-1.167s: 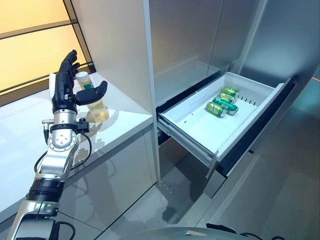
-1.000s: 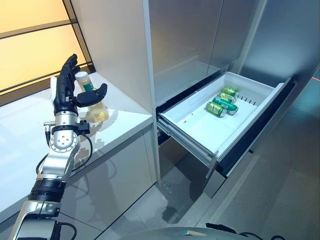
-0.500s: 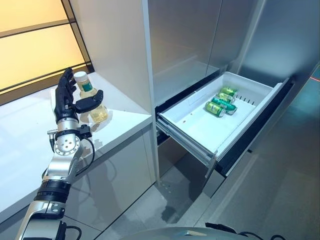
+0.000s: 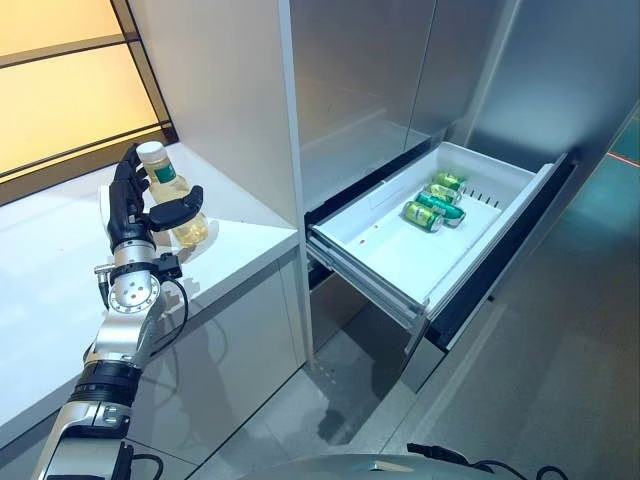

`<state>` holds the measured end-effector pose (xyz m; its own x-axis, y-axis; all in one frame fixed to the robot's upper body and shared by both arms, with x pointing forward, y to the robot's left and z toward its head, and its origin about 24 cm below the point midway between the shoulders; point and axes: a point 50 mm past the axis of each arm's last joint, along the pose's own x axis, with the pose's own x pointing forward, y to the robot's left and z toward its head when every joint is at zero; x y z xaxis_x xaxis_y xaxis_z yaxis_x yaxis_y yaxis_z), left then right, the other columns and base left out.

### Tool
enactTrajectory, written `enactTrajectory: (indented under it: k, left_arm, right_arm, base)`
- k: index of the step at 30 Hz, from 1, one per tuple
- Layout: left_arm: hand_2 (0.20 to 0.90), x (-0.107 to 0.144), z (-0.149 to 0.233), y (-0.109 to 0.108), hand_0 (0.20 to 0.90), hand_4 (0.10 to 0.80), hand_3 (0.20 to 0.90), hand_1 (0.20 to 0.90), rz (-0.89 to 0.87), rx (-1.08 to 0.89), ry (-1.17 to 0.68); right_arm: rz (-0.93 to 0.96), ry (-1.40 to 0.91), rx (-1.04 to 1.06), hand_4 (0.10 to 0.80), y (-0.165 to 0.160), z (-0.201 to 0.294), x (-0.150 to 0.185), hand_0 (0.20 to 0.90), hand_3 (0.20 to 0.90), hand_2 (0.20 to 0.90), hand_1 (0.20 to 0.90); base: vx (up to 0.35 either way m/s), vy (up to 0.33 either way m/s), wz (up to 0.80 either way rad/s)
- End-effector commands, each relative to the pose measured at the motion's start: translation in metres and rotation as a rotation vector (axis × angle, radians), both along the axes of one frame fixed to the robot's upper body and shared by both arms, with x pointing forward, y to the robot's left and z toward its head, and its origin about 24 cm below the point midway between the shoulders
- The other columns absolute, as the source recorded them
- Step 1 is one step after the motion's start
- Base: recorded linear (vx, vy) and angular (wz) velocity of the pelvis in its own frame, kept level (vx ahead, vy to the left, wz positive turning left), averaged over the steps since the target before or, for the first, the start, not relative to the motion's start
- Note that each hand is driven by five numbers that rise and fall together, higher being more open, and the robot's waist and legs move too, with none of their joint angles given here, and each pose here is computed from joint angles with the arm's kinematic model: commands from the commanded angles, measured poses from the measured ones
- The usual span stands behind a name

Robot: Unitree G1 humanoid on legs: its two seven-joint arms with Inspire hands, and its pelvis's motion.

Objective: Put drinks into fridge and close the fridge

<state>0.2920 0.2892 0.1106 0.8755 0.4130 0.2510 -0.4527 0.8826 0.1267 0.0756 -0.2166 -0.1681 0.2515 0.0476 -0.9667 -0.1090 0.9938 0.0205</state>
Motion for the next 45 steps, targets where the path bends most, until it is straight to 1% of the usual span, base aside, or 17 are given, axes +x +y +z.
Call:
enactTrajectory:
  k: [1, 8, 9, 10, 11, 12, 27, 39, 40, 41, 45]
  left_arm:
    - [0.9, 0.013, 0.067, -0.007, 0.9, 0.8, 0.9, 0.9, -0.022, 0.021, -0.322]
    - [0.9, 0.014, 0.068, -0.008, 0.9, 0.8, 0.9, 0.9, -0.027, 0.008, -0.331]
    - [0.613, 0.013, 0.067, -0.008, 0.613, 0.465, 0.565, 0.613, -0.029, 0.005, -0.33]
    - [0.462, 0.014, 0.067, -0.009, 0.462, 0.289, 0.389, 0.462, -0.03, 0.007, -0.328]
    - [0.373, 0.014, 0.066, -0.009, 0.373, 0.185, 0.285, 0.373, -0.032, 0.008, -0.324]
    - [0.3, 0.014, 0.066, -0.009, 0.3, 0.1, 0.2, 0.3, -0.034, 0.008, -0.32]
    - [0.3, 0.018, 0.056, -0.012, 0.3, 0.1, 0.2, 0.3, -0.056, 0.007, -0.26]
    - [0.3, 0.016, 0.052, -0.014, 0.3, 0.1, 0.2, 0.3, -0.046, 0.014, -0.264]
    - [0.427, 0.016, 0.052, -0.015, 0.427, 0.248, 0.348, 0.427, -0.045, 0.018, -0.26]
    - [0.9, 0.016, 0.051, -0.015, 0.9, 0.8, 0.9, 0.9, -0.045, 0.025, -0.254]
    - [0.9, 0.017, 0.047, -0.016, 0.9, 0.8, 0.9, 0.9, -0.055, 0.026, -0.227]
  right_arm:
    - [0.067, 0.054, -0.008, 0.8, -0.002, -0.002, -0.011, 0.9, 0.9, 0.9, 0.9]
    - [0.072, 0.051, -0.008, 0.8, -0.001, -0.001, -0.009, 0.9, 0.9, 0.9, 0.9]
    - [0.074, 0.051, -0.009, 0.8, -0.001, -0.001, -0.009, 0.9, 0.9, 0.9, 0.9]
    - [0.074, 0.052, -0.01, 0.8, -0.001, -0.002, -0.01, 0.9, 0.9, 0.9, 0.9]
    - [0.074, 0.052, -0.011, 0.8, -0.001, -0.002, -0.01, 0.9, 0.9, 0.9, 0.9]
    - [0.074, 0.053, -0.011, 0.8, -0.001, -0.002, -0.01, 0.9, 0.9, 0.9, 0.9]
    - [0.078, 0.055, -0.012, 0.8, -0.003, -0.001, -0.01, 0.9, 0.9, 0.9, 0.9]
    - [0.079, 0.056, -0.012, 0.8, -0.002, -0.002, -0.011, 0.9, 0.9, 0.9, 0.9]
    - [0.08, 0.056, -0.012, 0.8, -0.002, -0.002, -0.011, 0.9, 0.9, 0.9, 0.9]
    - [0.08, 0.055, -0.012, 0.8, -0.002, -0.001, -0.011, 0.9, 0.9, 0.9, 0.9]
    - [0.085, 0.056, -0.012, 0.8, -0.002, -0.001, -0.011, 0.9, 0.9, 0.9, 0.9]
  base:
    - [0.0, 0.0, 0.0]
    - [0.0, 0.0, 0.0]
    - [0.0, 0.0, 0.0]
    - [0.0, 0.0, 0.0]
    - [0.0, 0.0, 0.0]
    - [0.0, 0.0, 0.0]
    - [0.0, 0.0, 0.0]
    - [0.0, 0.0, 0.0]
    - [0.0, 0.0, 0.0]
    - [0.0, 0.0, 0.0]
    - [0.0, 0.0, 0.0]
